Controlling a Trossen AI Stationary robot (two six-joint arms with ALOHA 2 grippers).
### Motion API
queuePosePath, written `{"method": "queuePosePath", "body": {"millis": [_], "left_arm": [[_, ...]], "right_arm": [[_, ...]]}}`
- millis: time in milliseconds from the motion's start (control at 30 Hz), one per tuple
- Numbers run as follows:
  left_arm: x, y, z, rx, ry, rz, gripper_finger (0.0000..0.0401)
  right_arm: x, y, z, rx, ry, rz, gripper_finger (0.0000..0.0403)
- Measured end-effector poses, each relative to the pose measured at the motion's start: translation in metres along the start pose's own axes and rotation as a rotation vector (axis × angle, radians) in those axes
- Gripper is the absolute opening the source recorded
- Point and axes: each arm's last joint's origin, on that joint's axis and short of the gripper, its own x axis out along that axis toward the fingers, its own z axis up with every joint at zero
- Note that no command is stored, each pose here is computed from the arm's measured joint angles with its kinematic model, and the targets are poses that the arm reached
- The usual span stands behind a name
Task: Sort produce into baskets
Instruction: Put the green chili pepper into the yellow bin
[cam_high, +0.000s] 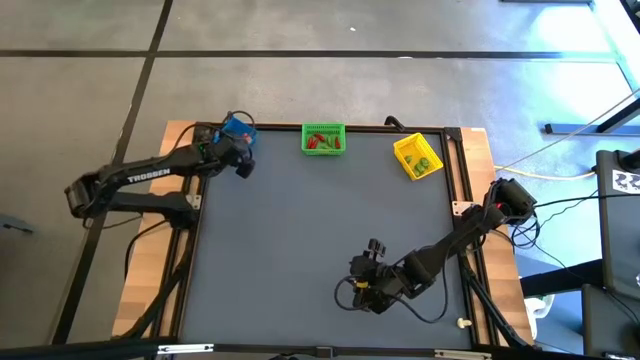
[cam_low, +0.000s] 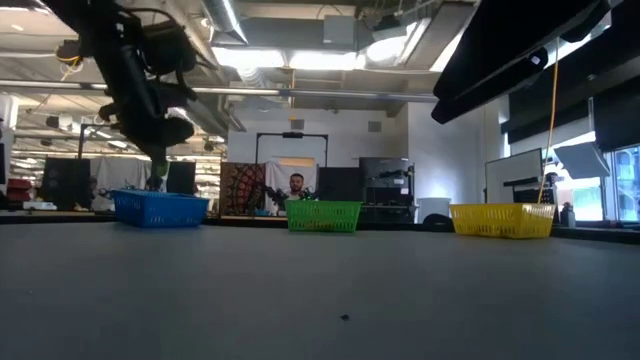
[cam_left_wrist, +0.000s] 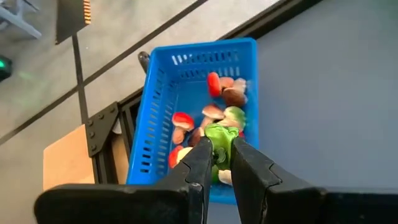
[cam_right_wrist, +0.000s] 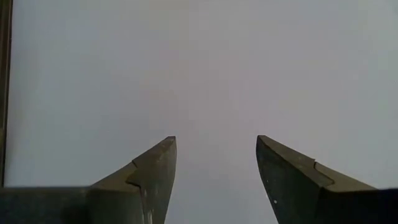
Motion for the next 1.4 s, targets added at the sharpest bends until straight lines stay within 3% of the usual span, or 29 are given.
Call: {"method": "queuePosePath", "body": {"millis": [200,500,667,1167,1267,1400], "left_arm": [[0.011,0.003,-0.009,-0.025,0.022,0.029,0.0053],[0.014,0.006,-0.011,-0.037,0.049,0.021,0.0168],[0.01,0.002,-0.011,-0.003,0.04,-0.008,0.0203],[-0.025,-0.031,-0.005,0.109,-0.047,-0.271,0.021],[-0.027,-0.033,-0.007,0.124,-0.057,-0.268,0.021],[-0.02,-0.024,-0.008,0.047,-0.017,-0.167,0.021]], "right_arm": [[0.0,0.0,0.0,0.006,0.006,0.007,0.022],[0.0,0.0,0.0,0.02,0.006,0.01,0.022],[0.0,0.001,0.0,0.043,0.002,0.015,0.022],[-0.005,0.007,-0.011,0.01,0.209,0.176,0.022],[-0.005,0.007,-0.012,0.016,0.219,0.17,0.022],[-0.005,0.006,-0.012,0.021,0.216,0.159,0.022]]}}
